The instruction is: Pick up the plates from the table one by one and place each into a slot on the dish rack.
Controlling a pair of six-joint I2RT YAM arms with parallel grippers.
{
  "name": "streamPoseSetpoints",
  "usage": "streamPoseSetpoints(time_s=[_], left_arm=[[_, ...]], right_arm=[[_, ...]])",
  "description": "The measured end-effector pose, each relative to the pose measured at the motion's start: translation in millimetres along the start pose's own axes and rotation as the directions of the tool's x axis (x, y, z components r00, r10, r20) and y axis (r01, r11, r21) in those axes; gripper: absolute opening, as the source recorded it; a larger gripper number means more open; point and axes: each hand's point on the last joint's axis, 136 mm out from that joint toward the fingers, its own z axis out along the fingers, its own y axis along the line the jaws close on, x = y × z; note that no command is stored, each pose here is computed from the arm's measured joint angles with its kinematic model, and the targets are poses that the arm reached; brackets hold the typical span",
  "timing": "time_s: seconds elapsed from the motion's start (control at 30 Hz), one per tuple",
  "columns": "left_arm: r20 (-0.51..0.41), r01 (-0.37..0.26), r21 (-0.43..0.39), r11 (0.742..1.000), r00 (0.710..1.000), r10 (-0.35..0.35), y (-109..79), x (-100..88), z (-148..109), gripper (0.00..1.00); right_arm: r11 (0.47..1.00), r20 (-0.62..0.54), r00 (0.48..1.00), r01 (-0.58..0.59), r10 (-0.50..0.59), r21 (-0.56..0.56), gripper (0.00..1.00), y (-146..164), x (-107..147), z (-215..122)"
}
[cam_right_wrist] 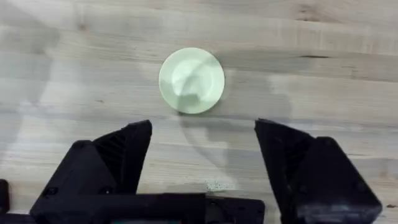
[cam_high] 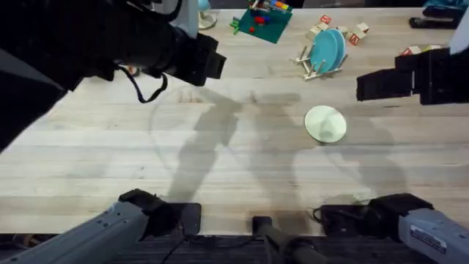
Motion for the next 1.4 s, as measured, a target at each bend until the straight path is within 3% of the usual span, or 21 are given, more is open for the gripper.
streamPoseSetpoints(time_s=[0.2,0.33,0.53,0.7,0.87,1.2,1.4], left_arm=[[0.002,0.0,0.131,0.991,1.0,0.0,-22.5,-0.5,-1,0.042],[0.04,-0.005,0.268,0.963,0.999,-0.006,-43.9,-9.7,-7,0.044],[0.106,-0.029,0.466,0.884,0.994,-0.023,-74.0,-26.5,-18,0.043],[0.044,0.004,0.604,0.797,0.998,-0.038,-93.3,-21.1,0,0.043],[-0.057,0.067,0.659,0.749,0.998,-0.038,-104.2,-11.5,32,0.043],[-0.084,0.049,0.757,0.651,0.996,0.023,-155.3,-14.0,71,0.042],[-0.149,0.095,0.78,0.618,0.988,0.038,-181.8,-4.0,98,0.044]], right_arm=[[1.0,0.0,1.0,0.0,0.0,0.0,0.995,0,0,0],[1.0,-0.012,1.0,0.001,-0.001,0.001,0.995,0,3,0],[1.0,-0.025,1.0,0.001,-0.001,0.003,0.995,-1,6,0],[1.0,-0.026,1.0,0.001,-0.001,0.003,0.995,-1,6,0],[1.0,-0.026,1.0,0.001,-0.001,0.003,0.995,-1,6,0],[1.0,-0.026,1.0,0.001,-0.001,0.003,0.995,-1,6,0],[1.0,-0.024,1.0,0.001,-0.001,0.002,0.995,-1,6,0]])
